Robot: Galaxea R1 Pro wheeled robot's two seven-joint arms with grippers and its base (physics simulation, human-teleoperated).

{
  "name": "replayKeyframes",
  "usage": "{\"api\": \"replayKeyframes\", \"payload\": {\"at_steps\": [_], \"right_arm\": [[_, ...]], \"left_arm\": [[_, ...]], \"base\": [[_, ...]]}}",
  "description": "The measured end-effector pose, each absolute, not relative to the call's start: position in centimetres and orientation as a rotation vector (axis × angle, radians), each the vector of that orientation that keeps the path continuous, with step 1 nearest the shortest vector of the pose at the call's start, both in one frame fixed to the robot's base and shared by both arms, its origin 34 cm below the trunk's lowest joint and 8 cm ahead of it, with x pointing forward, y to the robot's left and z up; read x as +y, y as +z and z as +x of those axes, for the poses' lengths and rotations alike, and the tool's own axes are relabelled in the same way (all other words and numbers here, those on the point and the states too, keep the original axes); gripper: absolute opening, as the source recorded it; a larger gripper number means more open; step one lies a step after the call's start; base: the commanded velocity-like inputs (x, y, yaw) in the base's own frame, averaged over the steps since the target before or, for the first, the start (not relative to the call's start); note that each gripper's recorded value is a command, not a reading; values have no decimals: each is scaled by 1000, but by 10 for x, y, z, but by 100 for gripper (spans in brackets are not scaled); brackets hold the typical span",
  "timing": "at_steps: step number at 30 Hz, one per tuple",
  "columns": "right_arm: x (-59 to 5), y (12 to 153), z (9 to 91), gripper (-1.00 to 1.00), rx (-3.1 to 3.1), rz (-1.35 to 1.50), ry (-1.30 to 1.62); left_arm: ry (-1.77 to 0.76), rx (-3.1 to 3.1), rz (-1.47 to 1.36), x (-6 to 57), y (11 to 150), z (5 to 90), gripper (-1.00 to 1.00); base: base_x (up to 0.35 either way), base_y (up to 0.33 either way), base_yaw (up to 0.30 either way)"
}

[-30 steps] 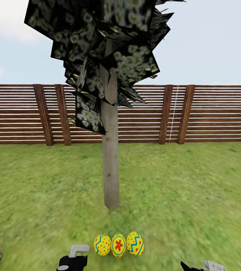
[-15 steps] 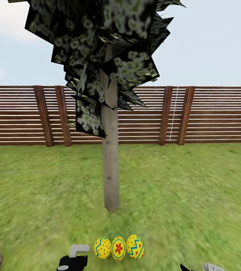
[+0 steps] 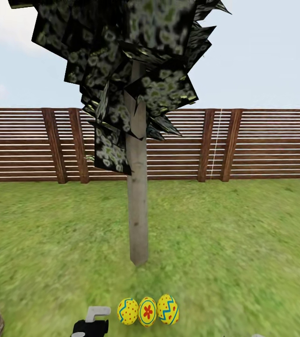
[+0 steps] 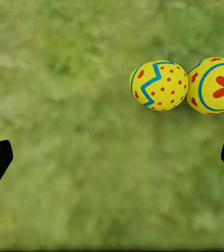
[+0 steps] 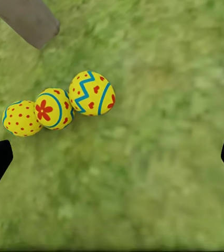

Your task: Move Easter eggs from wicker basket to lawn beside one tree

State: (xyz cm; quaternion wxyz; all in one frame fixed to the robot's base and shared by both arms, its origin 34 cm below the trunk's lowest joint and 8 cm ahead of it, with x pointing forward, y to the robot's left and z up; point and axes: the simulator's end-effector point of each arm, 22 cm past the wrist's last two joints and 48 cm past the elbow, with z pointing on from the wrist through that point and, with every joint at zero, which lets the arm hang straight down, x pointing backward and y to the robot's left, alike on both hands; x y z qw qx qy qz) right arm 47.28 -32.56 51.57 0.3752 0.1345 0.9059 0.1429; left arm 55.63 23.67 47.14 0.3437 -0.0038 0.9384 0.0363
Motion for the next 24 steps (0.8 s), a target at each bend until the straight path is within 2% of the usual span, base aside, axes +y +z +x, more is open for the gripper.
{"api": "replayKeyframes", "payload": {"at_steps": [24], "right_arm": [[-320,543,472,100,2339,344,378]], "left_arm": [[93,2452,-21,236,502,554,100]], "base": [[0,0,0]]}}
